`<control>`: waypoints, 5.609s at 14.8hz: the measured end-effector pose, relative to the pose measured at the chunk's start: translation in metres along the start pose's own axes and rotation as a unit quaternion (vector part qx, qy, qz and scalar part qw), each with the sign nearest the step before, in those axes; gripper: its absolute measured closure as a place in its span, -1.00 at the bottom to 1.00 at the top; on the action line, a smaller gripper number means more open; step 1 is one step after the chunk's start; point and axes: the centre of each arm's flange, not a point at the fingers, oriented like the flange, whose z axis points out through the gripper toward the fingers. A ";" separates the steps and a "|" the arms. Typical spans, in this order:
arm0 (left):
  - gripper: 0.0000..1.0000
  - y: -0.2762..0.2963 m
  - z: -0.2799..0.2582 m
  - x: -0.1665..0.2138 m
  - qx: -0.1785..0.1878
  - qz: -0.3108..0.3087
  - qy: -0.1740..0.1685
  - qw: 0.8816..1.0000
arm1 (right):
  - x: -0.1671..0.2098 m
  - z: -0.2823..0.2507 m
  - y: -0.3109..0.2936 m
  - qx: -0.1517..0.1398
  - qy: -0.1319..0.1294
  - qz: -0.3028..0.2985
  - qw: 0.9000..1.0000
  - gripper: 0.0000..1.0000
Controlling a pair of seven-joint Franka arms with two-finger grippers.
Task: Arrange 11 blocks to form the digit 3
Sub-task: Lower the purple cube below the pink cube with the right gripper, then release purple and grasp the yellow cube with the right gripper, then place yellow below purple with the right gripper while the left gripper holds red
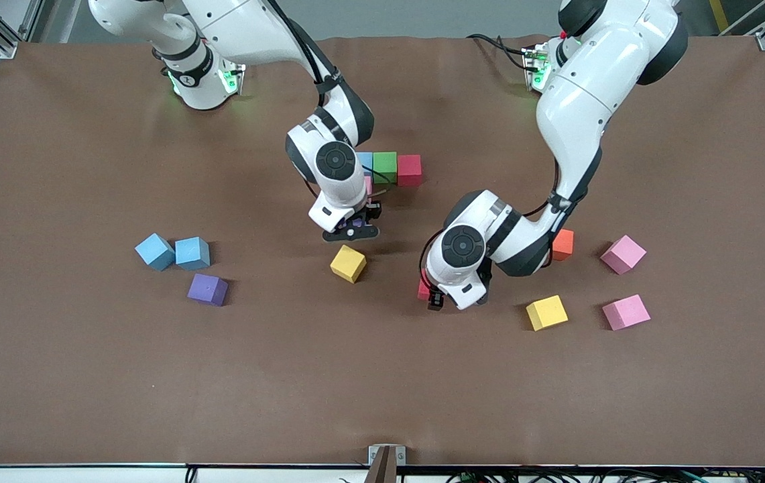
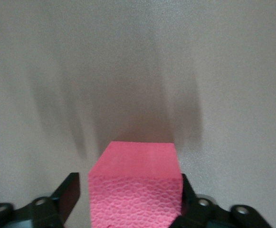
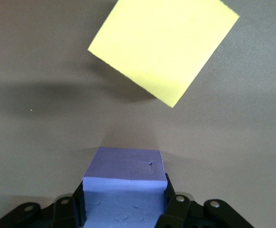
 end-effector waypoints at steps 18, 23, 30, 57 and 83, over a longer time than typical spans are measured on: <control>-0.18 0.003 -0.001 0.004 -0.002 -0.003 0.000 1.000 | 0.049 -0.085 0.013 0.003 -0.017 0.050 0.999 -1.00; -0.18 0.005 -0.004 0.005 -0.007 -0.005 -0.002 1.000 | 0.092 -0.113 0.041 0.019 0.001 0.139 0.990 -1.00; -0.18 0.010 -0.005 0.017 -0.005 -0.016 -0.005 1.000 | 0.123 -0.057 0.040 0.019 0.015 0.237 0.971 -1.00; -0.18 -0.012 -0.094 -0.002 -0.023 -0.096 0.000 0.995 | 0.104 -0.019 0.015 0.013 0.007 0.082 0.996 -0.03; -0.18 -0.032 -0.074 -0.006 0.000 -0.073 0.015 0.997 | 0.073 -0.015 0.001 -0.004 -0.014 0.003 1.000 -0.03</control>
